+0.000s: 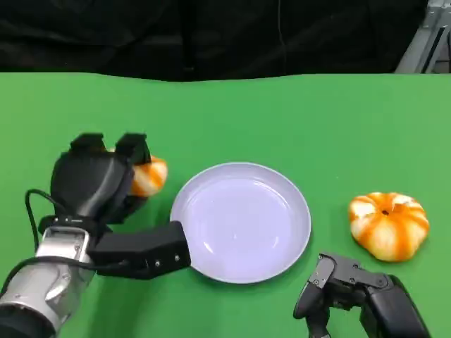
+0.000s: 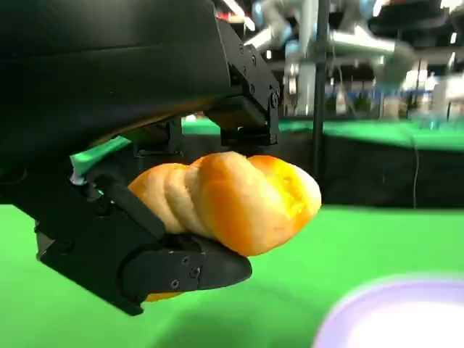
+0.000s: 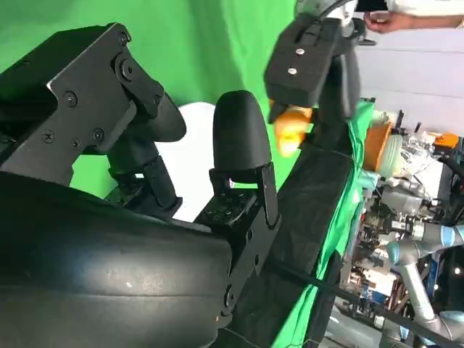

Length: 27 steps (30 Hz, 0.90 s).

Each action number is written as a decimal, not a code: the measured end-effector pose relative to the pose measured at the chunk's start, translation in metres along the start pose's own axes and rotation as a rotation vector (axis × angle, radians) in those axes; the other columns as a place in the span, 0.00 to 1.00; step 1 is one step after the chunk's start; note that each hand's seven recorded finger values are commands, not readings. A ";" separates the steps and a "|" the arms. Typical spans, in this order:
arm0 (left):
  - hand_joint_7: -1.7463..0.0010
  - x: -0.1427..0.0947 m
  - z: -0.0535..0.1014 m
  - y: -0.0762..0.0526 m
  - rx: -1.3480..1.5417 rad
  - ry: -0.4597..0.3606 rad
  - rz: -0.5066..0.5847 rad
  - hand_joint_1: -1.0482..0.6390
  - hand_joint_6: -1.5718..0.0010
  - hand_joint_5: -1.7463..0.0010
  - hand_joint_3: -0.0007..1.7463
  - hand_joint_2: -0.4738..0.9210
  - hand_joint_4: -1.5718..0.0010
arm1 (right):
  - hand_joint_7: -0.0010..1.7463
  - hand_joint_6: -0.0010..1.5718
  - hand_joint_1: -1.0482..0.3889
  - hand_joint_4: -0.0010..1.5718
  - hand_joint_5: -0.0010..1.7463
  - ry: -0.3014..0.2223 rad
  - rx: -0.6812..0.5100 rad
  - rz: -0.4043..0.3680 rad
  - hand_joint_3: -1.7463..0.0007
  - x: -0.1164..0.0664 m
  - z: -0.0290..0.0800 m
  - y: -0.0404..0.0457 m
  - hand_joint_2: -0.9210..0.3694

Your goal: Grasp the bread from the table and place it into the plate.

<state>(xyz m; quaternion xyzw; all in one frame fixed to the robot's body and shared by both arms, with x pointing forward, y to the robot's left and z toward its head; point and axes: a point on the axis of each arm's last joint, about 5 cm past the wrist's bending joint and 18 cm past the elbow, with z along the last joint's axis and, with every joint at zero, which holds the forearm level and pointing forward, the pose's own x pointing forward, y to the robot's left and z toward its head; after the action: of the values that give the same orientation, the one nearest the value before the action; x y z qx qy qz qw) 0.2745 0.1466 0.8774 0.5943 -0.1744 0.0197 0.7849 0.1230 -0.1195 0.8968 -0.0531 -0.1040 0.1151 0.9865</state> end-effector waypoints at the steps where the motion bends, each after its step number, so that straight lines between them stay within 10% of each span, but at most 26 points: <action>1: 0.00 0.000 0.000 0.001 -0.001 -0.001 0.006 0.49 0.54 0.00 0.56 0.68 0.40 | 0.80 0.49 0.80 0.56 0.95 0.002 0.000 0.000 0.20 0.000 0.000 0.0001 0.44; 13: 0.00 0.011 0.024 0.024 0.021 -0.141 0.165 0.49 0.54 0.00 0.65 0.58 0.38 | 0.80 0.49 0.79 0.56 0.95 0.009 0.003 0.007 0.20 -0.002 -0.001 0.0014 0.44; 27: 0.00 0.007 0.059 0.019 -0.135 -0.265 0.190 0.52 0.50 0.00 0.69 0.57 0.36 | 0.81 0.49 0.78 0.57 0.95 0.011 0.002 0.008 0.17 -0.002 0.001 0.0006 0.47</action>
<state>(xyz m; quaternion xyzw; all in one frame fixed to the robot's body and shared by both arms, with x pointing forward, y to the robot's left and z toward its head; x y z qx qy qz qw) 0.2622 0.0957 0.9106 0.5183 -0.3327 0.0036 0.7878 0.1205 -0.1193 0.8975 -0.0533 -0.0984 0.1187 0.9866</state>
